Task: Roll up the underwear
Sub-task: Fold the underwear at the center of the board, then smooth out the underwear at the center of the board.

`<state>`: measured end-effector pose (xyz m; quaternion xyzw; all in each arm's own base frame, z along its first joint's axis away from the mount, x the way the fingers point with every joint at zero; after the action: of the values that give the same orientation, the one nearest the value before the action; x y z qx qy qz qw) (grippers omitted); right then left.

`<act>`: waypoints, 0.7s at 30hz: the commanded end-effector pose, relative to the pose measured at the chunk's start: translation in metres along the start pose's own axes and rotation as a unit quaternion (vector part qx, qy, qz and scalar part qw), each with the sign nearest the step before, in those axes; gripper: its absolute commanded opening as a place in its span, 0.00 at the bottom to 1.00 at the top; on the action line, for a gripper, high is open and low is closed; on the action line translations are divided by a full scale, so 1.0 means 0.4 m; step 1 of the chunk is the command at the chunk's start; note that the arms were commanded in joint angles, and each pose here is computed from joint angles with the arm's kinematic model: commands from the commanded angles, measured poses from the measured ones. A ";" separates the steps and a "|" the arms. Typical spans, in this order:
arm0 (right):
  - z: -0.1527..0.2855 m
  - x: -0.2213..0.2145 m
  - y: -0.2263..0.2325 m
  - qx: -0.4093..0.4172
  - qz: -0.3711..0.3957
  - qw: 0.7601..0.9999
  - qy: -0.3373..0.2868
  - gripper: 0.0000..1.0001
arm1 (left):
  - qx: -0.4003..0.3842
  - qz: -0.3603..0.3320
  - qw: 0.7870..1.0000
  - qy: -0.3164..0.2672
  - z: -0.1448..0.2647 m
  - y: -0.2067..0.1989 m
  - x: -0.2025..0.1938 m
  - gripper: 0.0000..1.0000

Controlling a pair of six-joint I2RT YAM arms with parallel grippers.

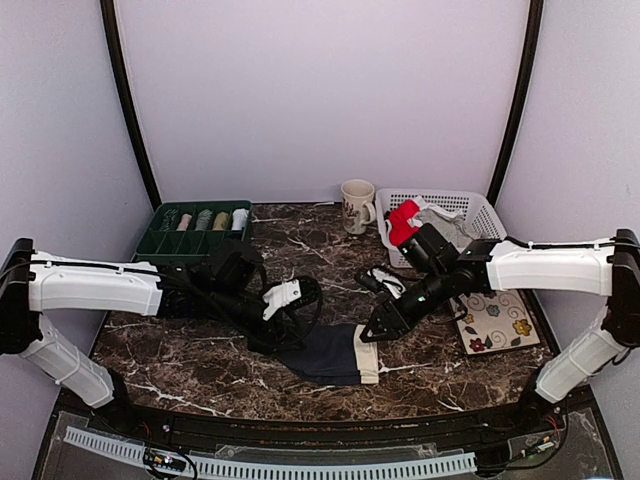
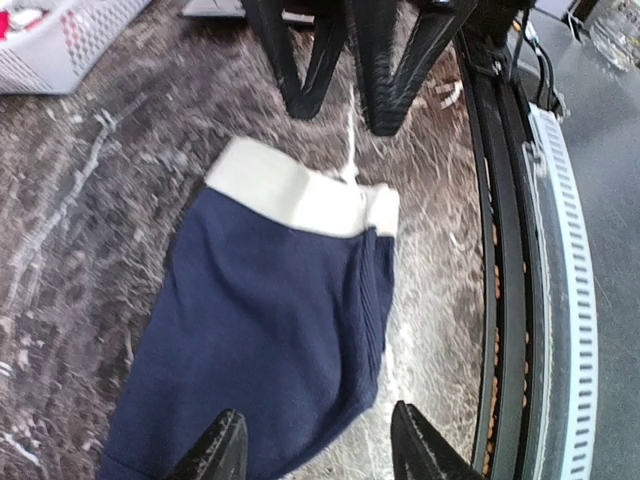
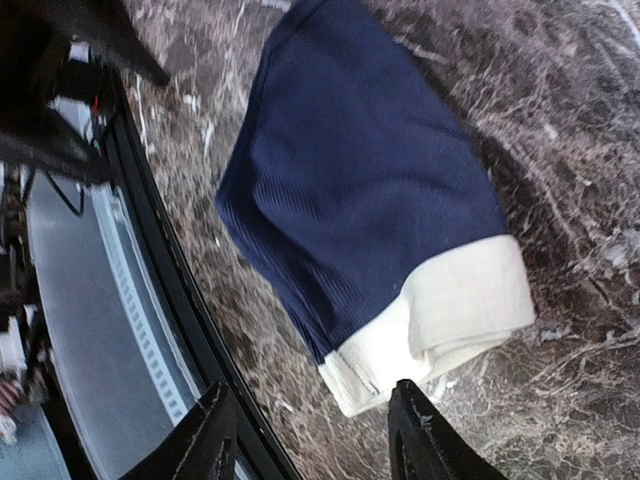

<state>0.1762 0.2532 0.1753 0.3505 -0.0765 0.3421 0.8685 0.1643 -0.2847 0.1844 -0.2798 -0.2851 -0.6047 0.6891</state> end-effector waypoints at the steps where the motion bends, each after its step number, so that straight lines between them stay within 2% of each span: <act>1: 0.005 0.087 0.015 0.038 -0.061 0.996 -0.062 0.47 | 0.024 0.018 0.999 -0.023 -0.008 0.012 0.015 0.49; 8: -0.042 0.128 0.010 0.070 -0.105 0.989 -0.082 0.38 | 0.011 0.003 1.000 -0.019 -0.074 0.009 0.017 0.43; 16: -0.125 0.064 -0.103 0.006 -0.147 0.989 -0.024 0.21 | -0.013 0.004 1.000 0.027 -0.155 -0.005 -0.024 0.37; 21: -0.150 0.011 -0.189 -0.040 -0.157 0.987 0.003 0.17 | -0.031 0.010 0.998 0.054 -0.169 -0.024 -0.076 0.35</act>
<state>0.2148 0.2720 0.1142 0.3596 -0.0286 0.1985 0.9113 0.1627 -0.3190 0.1236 -0.2683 -0.2365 -0.6121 0.7053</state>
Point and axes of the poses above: each gripper's point midway between its finger pads, its own z axis back along the fingers, its own y axis along the line the jaws close on, x = y × z, the point moved 9 cm from there along z, back along the fingers, and after that the axes turned 5 degrees about -z, right-handed, at the moved point
